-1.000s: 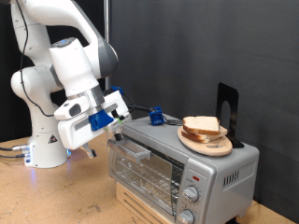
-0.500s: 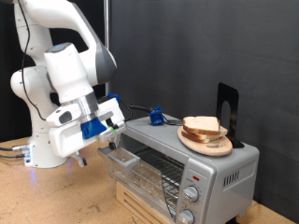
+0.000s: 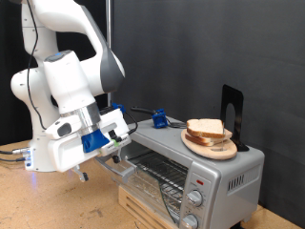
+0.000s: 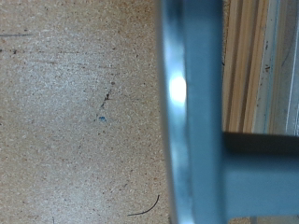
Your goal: Make a piece of toast with the oven
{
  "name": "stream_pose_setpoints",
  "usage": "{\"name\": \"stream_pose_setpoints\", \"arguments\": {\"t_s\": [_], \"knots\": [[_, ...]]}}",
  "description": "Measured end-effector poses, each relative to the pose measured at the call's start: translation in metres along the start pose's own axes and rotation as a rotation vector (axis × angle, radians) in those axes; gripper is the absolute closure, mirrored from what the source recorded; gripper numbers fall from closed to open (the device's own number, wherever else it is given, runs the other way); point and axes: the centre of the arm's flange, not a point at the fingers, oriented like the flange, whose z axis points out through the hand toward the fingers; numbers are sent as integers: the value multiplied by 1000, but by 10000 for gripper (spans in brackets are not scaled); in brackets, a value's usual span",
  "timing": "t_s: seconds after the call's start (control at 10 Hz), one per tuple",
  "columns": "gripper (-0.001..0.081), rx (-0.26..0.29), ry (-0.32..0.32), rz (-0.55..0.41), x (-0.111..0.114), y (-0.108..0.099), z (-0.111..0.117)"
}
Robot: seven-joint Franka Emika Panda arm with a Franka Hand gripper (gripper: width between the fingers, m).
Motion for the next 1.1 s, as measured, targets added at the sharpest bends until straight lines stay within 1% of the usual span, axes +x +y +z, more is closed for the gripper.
{"name": "stream_pose_setpoints", "arguments": {"t_s": [0.2, 0.5, 0.6, 0.8, 1.1], "knots": [[-2, -14, -9, -5, -1, 2, 5], [-2, -56, -19, -14, -3, 13, 21], [-2, -61, -20, -22, -4, 17, 23], [-2, -51, -17, -33, -5, 21, 25], [-2, -18, -10, -54, -4, 20, 21]]}}
